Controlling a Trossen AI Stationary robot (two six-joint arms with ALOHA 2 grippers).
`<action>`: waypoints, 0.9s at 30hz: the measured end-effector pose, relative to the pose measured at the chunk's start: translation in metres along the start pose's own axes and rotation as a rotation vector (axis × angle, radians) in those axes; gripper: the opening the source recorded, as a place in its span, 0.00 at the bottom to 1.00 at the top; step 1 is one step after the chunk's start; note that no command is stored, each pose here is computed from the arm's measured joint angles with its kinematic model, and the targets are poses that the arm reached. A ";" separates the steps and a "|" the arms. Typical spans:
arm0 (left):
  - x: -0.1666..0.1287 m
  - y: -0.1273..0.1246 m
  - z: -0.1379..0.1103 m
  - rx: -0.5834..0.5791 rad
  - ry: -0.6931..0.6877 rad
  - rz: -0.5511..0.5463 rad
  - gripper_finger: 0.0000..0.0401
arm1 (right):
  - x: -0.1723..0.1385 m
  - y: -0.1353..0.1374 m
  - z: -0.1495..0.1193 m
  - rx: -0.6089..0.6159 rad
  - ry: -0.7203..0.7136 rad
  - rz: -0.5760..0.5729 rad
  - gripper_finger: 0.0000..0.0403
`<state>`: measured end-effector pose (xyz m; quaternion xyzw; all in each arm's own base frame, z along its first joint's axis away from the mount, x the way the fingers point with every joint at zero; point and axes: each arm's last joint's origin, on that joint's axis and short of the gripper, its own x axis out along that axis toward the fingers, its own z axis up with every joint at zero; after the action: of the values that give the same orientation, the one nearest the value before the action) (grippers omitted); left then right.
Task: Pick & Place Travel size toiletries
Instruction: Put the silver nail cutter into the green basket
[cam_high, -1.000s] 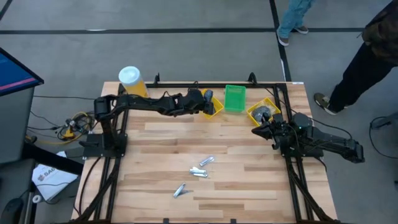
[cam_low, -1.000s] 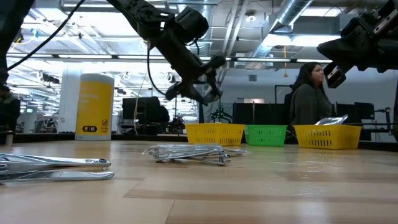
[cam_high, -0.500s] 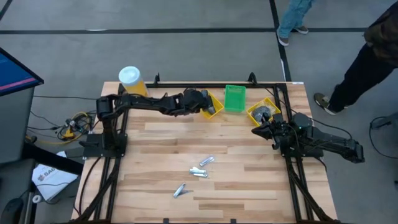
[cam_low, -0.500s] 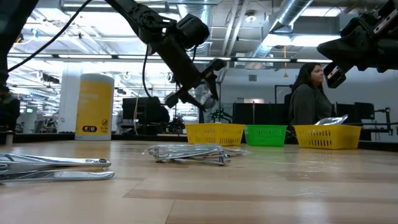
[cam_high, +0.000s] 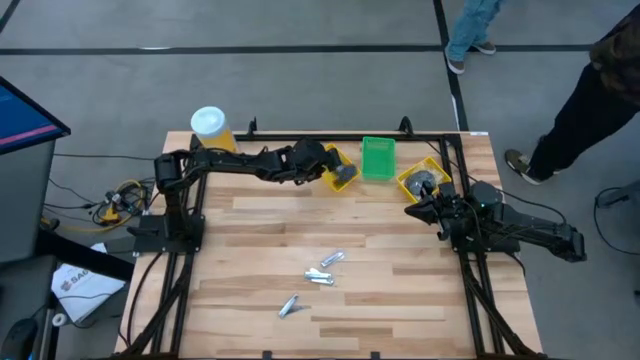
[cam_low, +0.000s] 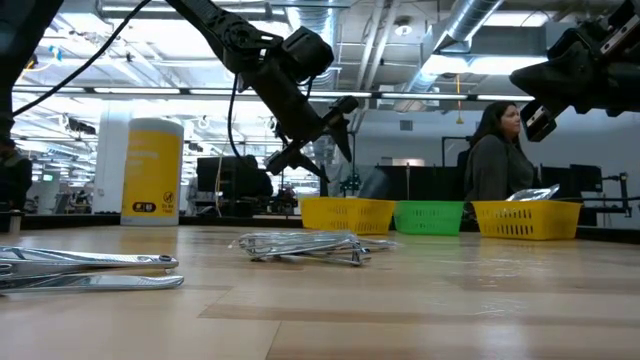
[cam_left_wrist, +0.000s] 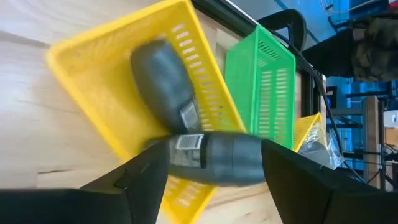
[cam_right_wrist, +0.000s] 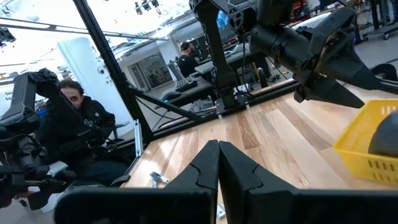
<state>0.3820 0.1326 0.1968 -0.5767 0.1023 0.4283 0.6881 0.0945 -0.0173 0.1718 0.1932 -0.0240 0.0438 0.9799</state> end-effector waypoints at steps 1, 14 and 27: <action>0.000 0.000 0.000 0.001 0.006 -0.001 0.62 | 0.000 0.000 0.000 0.000 0.000 0.000 0.00; -0.090 -0.048 -0.013 0.359 0.035 -0.296 0.60 | -0.001 0.007 0.014 0.009 -0.137 0.065 0.00; -0.256 -0.038 -0.047 0.707 -0.236 -0.550 0.44 | -0.002 0.015 0.032 0.022 -0.218 0.074 0.10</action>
<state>0.2687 -0.0286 0.3712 -0.2599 0.0061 0.2317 0.9374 0.0897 -0.0156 0.2068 0.2064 -0.1372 0.0586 0.9670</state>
